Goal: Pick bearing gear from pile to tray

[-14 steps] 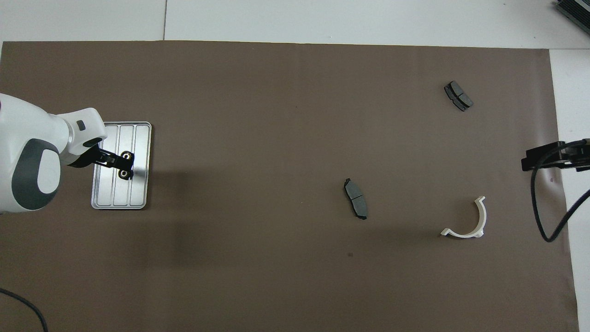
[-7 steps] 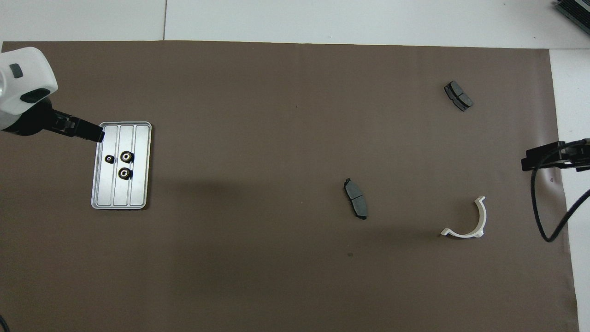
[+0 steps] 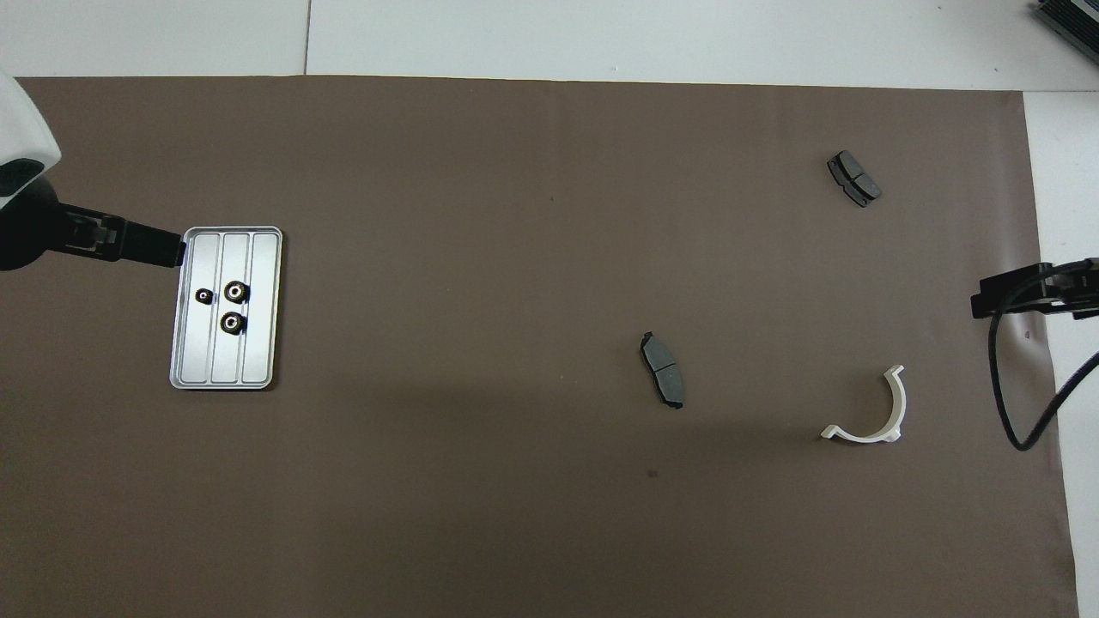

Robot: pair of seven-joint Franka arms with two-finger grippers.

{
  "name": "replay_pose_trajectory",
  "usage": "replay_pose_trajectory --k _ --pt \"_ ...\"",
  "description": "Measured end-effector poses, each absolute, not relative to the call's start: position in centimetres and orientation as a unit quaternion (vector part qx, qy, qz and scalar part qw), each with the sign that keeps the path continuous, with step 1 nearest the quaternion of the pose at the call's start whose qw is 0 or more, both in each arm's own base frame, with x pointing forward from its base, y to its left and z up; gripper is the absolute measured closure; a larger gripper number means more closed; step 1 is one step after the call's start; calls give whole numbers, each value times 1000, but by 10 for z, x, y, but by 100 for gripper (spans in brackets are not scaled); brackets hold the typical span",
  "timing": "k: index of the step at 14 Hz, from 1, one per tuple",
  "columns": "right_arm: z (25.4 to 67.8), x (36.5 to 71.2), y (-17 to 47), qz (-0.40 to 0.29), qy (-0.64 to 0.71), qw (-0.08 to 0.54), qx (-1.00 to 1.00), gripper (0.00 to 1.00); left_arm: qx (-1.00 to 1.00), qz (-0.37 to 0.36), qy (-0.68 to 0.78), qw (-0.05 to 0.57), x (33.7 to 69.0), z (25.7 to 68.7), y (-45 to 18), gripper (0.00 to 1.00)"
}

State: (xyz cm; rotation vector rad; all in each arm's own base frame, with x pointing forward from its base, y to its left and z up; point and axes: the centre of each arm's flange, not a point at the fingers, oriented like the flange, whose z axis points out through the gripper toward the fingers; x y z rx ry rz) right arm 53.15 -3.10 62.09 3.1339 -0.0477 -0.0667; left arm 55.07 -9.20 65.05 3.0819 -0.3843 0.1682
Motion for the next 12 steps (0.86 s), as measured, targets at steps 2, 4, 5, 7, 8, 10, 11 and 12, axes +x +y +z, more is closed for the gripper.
replay_pose_trajectory --k 2,4,5,7,8,10,11,12 --pt "621 531 -31 -21 -15 3 1000 0 992 48 -119 16 549 649 -99 0" --pt "621 531 -31 -21 -15 3 1000 0 993 36 -114 15 548 645 -93 0" --pt "621 531 -31 -21 -15 3 1000 0 993 26 -111 14 547 644 -89 0" --pt "621 531 -31 -21 -15 3 1000 0 994 15 -104 13 546 642 -83 0" --pt "621 531 -31 -21 -15 3 1000 0 995 13 -99 13 546 641 -78 0" --pt "621 531 -31 -21 -15 3 1000 0 996 7 -86 12 547 640 -65 0" --pt "621 531 -31 -21 -15 3 1000 0 997 4 -80 12 547 639 -58 0" --pt "621 531 -31 -21 -15 3 1000 0 997 1 -73 12 547 639 -50 0"
